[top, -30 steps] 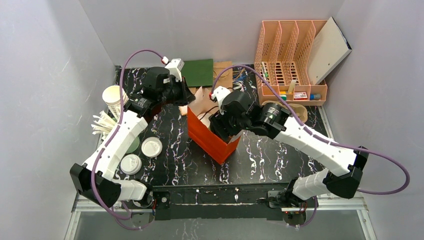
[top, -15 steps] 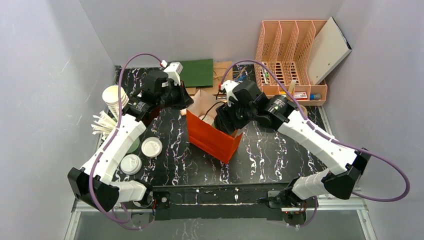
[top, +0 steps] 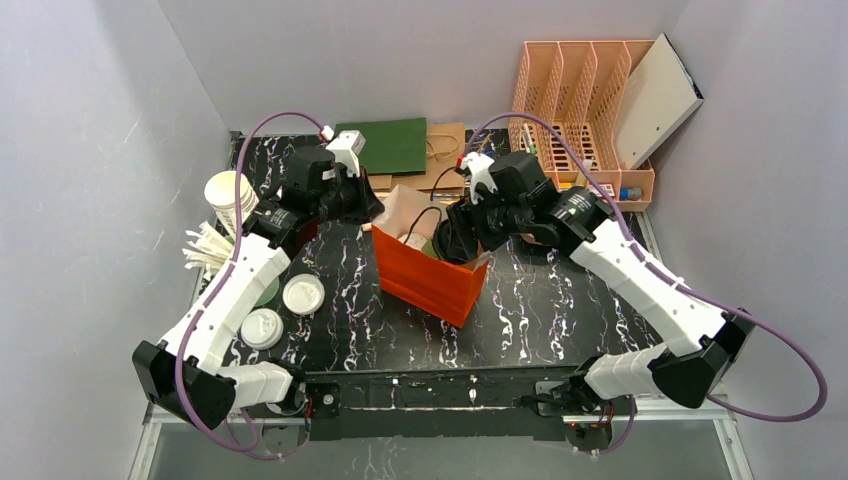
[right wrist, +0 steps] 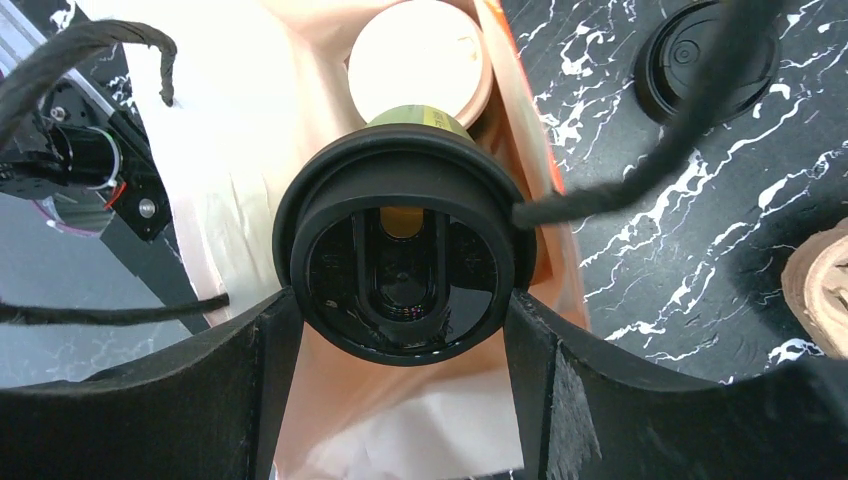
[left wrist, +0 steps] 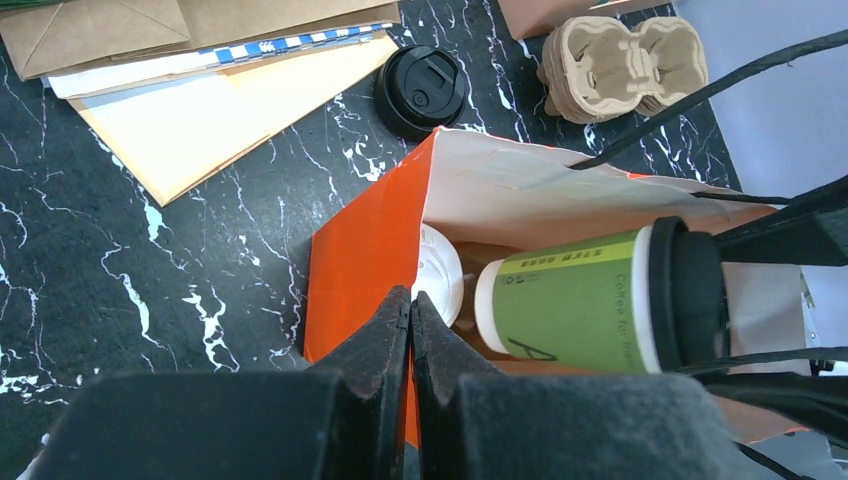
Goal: Pack the takeout coffee
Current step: Place the coffee cup on the cup tray.
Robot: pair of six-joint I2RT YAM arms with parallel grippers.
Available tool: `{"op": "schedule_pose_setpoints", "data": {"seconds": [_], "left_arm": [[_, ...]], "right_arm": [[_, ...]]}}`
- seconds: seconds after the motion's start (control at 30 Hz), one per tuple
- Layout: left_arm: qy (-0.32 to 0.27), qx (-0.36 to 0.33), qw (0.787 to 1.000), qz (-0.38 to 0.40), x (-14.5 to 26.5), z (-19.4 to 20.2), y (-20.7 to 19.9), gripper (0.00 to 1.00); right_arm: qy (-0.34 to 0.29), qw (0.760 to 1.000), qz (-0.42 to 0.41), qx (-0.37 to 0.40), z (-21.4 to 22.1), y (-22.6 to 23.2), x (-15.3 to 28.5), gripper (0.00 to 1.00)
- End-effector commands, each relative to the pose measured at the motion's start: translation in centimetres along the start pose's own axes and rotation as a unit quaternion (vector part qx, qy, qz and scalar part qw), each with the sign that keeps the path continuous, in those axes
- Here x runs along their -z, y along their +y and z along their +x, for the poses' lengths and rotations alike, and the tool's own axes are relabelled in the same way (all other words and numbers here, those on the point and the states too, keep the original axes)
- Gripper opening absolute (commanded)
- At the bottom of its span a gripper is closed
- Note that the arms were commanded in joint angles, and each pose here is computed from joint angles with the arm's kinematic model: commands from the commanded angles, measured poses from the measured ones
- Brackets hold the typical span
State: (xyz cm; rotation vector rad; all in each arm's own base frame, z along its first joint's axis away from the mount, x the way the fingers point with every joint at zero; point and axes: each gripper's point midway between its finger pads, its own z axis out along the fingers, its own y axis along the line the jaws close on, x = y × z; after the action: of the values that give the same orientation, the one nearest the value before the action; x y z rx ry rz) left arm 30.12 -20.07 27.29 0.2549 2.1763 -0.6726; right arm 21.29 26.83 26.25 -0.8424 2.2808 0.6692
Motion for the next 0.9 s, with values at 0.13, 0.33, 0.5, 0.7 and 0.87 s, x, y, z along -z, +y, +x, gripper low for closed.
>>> {"op": "schedule_pose_setpoints", "data": {"seconds": [0.13,0.33,0.5,0.7,0.87], "left_arm": [[-0.010,-0.012,1.000,-0.004,1.0,0.1,0.2,0.00],[-0.021,-0.015,1.000,0.006,1.0,-0.8,-0.3,0.00],[-0.036,-0.019,0.999,0.007,0.9,-2.6,-0.7,0.00],[-0.048,-0.016,0.999,0.011,0.6,-3.5,-1.0,0.00],[-0.063,-0.009,0.998,0.017,0.1,-4.4,-1.3,0.00]], "right_arm": [[-0.005,1.000,-0.004,0.004,-0.3,-0.7,1.0,0.35],[0.019,0.999,0.018,0.040,-0.3,-1.8,-0.2,0.33],[0.021,0.995,0.043,0.083,-0.6,-1.5,-0.6,0.32],[0.052,0.985,0.063,0.152,1.3,0.6,-1.6,0.31],[0.060,0.978,0.088,0.179,2.5,1.0,-1.7,0.31]]}}
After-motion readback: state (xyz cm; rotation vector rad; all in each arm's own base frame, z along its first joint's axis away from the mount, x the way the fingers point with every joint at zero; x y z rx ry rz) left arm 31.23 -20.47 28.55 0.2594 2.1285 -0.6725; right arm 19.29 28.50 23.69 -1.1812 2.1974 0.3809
